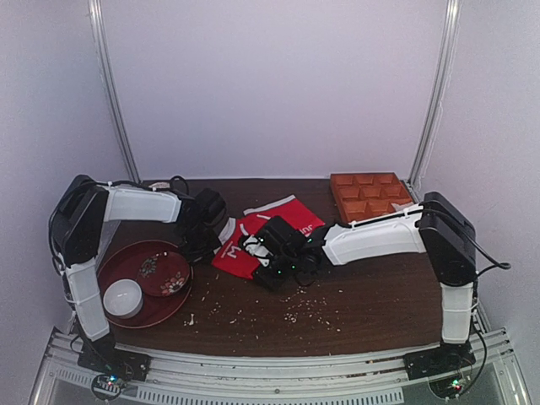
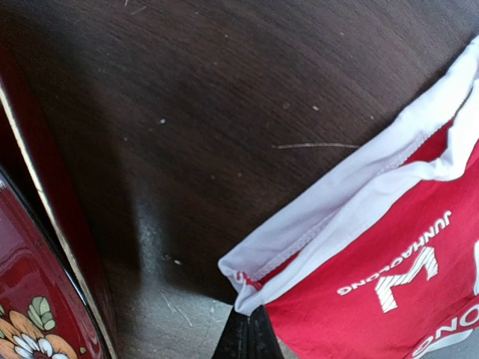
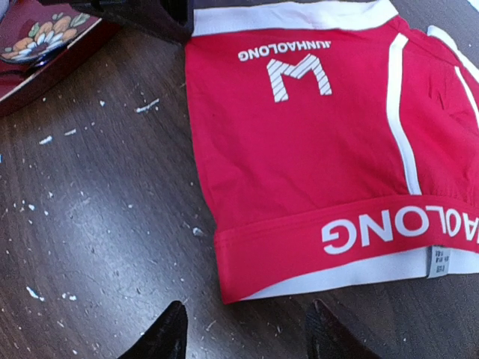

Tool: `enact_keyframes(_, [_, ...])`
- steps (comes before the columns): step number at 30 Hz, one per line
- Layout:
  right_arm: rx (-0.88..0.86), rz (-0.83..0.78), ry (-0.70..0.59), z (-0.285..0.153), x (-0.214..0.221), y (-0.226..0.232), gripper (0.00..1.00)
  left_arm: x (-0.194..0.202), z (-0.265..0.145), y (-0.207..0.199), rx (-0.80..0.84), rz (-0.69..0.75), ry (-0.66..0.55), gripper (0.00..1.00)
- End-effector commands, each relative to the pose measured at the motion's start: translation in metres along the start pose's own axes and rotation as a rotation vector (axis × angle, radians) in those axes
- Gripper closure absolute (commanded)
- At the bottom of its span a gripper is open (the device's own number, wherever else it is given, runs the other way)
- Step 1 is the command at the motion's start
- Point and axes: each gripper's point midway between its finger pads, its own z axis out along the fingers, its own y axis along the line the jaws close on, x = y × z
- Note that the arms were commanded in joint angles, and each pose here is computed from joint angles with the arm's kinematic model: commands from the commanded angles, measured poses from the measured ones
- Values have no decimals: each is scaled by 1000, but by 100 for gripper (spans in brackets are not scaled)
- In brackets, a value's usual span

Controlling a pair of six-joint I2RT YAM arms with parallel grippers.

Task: Roll the underwear
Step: Place the underwear at the center of the board.

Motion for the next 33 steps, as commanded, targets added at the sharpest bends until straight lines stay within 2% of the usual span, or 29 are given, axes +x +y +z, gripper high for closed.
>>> enact_keyframes(1, [25, -18, -63, 4, -23, 1, 48, -5, -9, -3, 19, -17, -6, 100])
enact_keyframes(8, [35, -37, -20, 26, -9, 1, 52, -4, -7, -3, 16, -23, 1, 100])
enact_keyframes(10, [25, -38, -9, 29, -6, 2, 55, -4, -7, -3, 15, -25, 2, 100])
enact_keyframes(17, [23, -24, 3, 35, 1, 4, 56, -7, -8, -5, 22, -30, 1, 100])
enact_keyframes(26, [29, -14, 24, 38, 8, 2, 89, -9, -10, -9, 31, -23, 2, 100])
enact_keyframes(28, [26, -6, 24, 36, 7, 3, 100, -9, -12, -8, 30, -23, 3, 100])
enact_keyframes(33, [-22, 32, -4, 16, -4, 10, 100, -12, -26, -7, 37, -21, -10, 100])
